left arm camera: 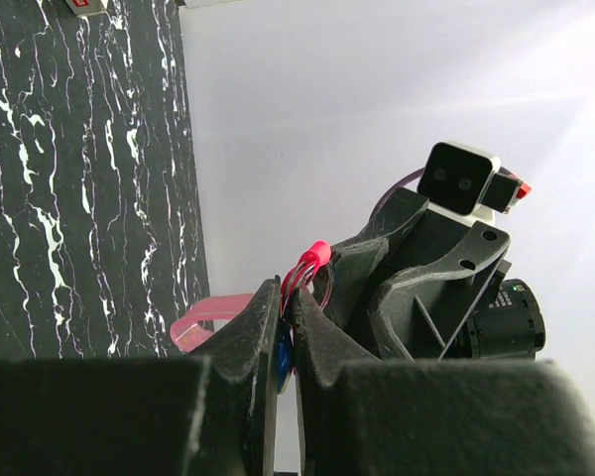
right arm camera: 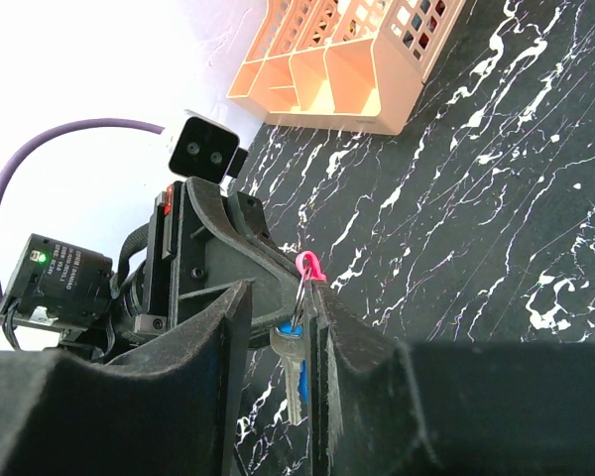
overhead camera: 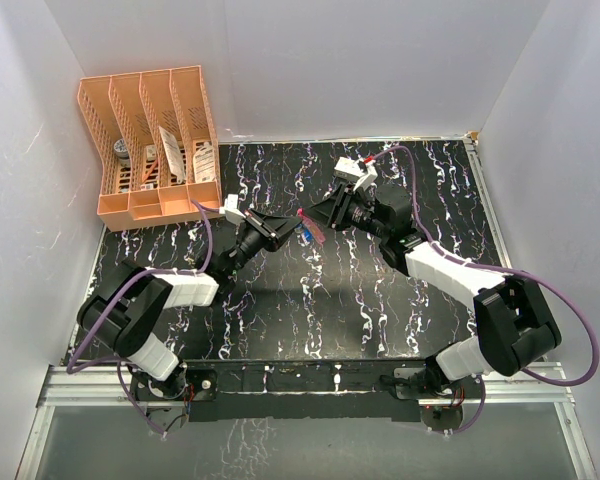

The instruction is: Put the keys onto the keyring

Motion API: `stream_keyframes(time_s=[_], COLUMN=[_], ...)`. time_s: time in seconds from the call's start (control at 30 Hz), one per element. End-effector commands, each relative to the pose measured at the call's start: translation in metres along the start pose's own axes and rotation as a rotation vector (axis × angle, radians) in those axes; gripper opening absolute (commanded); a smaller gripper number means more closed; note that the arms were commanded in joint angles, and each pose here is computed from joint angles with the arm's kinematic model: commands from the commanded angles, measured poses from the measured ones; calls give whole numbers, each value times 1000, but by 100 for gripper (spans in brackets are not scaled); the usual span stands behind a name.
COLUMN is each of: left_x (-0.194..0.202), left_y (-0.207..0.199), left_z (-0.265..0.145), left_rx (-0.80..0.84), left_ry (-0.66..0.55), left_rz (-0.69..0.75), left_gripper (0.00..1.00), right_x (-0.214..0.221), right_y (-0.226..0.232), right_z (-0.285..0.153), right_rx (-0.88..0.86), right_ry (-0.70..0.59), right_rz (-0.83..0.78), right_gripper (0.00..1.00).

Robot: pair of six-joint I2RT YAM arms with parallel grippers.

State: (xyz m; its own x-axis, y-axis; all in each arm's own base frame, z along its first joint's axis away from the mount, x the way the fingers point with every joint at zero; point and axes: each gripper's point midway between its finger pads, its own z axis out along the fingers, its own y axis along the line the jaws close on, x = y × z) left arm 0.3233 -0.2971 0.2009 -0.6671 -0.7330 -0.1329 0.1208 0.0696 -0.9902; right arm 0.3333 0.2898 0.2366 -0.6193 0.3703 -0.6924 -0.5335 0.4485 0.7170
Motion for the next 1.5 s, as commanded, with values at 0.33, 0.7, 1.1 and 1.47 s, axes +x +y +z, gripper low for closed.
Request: stream_keyframes(time_s=[0.33, 0.7, 1.1, 1.47], left_x=[-3, -7, -9, -7], left_y=[-36, -46, -58, -63], left_z=[10, 10, 9, 3], left_rx=[101, 135, 160, 173], left_ry=[-11, -27, -35, -31], left_rz=[9, 9, 31, 54], left_gripper=[0, 0, 0, 0], right_x=[-2, 1, 2, -20], right_y=[6, 0, -5, -13], right_z=[-2, -3, -1, -16], right_rx=[-42, -24, -19, 5], right_ry=[-29, -35, -32, -86], right_rz=[-9, 8, 30, 30], right_gripper=[24, 24, 24, 28])
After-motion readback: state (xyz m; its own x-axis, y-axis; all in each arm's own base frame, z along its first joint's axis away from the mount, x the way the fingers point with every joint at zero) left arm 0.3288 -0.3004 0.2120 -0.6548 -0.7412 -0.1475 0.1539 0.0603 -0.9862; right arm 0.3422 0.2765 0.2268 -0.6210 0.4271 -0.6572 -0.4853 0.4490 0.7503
